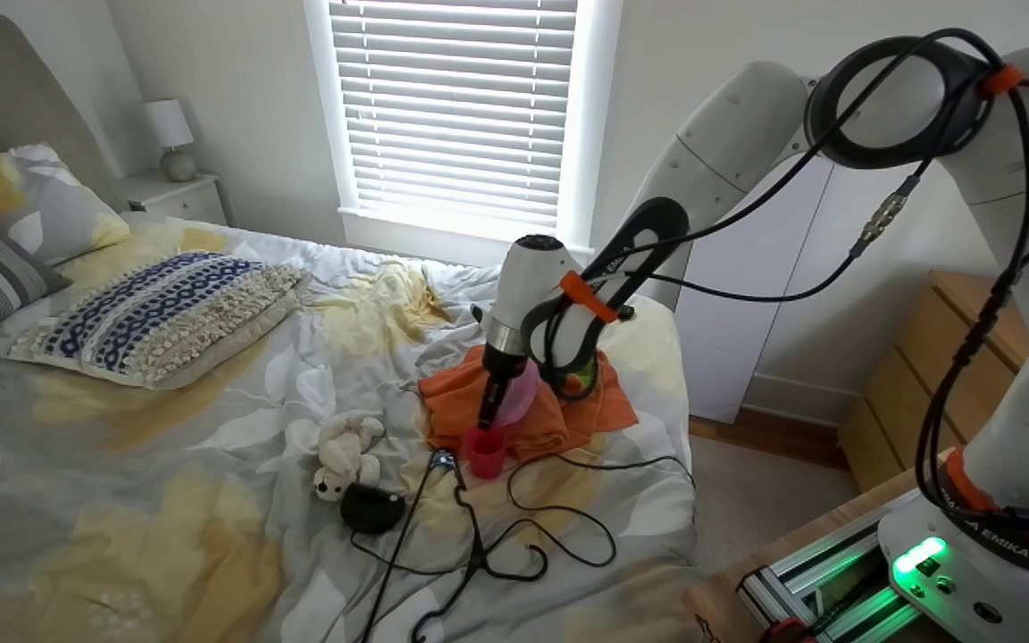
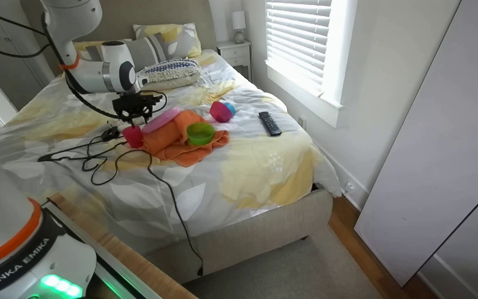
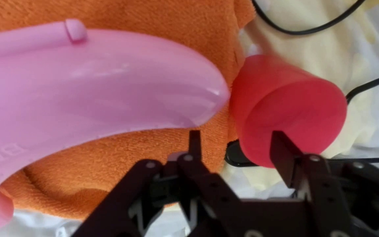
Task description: Pick up the pink cup and put it on the left side of the orange blanket on the bed
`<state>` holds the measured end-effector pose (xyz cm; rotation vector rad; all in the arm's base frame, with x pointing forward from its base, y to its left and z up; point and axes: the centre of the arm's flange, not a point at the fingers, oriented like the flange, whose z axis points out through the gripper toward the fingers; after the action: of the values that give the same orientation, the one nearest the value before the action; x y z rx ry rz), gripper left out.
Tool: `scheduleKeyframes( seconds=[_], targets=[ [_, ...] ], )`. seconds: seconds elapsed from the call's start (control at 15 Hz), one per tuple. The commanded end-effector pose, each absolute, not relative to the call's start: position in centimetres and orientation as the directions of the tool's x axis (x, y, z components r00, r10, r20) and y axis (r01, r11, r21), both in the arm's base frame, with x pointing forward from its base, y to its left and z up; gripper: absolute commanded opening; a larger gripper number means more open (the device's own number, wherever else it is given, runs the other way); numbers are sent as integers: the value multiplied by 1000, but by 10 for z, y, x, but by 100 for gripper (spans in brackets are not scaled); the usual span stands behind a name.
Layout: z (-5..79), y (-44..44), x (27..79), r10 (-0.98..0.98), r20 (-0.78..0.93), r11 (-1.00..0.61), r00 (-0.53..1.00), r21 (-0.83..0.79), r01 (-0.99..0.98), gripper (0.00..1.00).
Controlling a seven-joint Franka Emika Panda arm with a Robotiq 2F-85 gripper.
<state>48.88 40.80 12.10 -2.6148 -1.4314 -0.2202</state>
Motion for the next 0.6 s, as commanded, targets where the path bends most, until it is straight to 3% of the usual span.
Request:
scheduleKeyframes(
  seconds=[0.0,0.13,0.53],
  targets=[
    [141,416,482,830,201,-517,520,-71,853,88],
    [162,418,474,829,189,-511,526,-125,851,100],
    [225,387,465,763,85,-618,641,-197,761,100]
  ],
)
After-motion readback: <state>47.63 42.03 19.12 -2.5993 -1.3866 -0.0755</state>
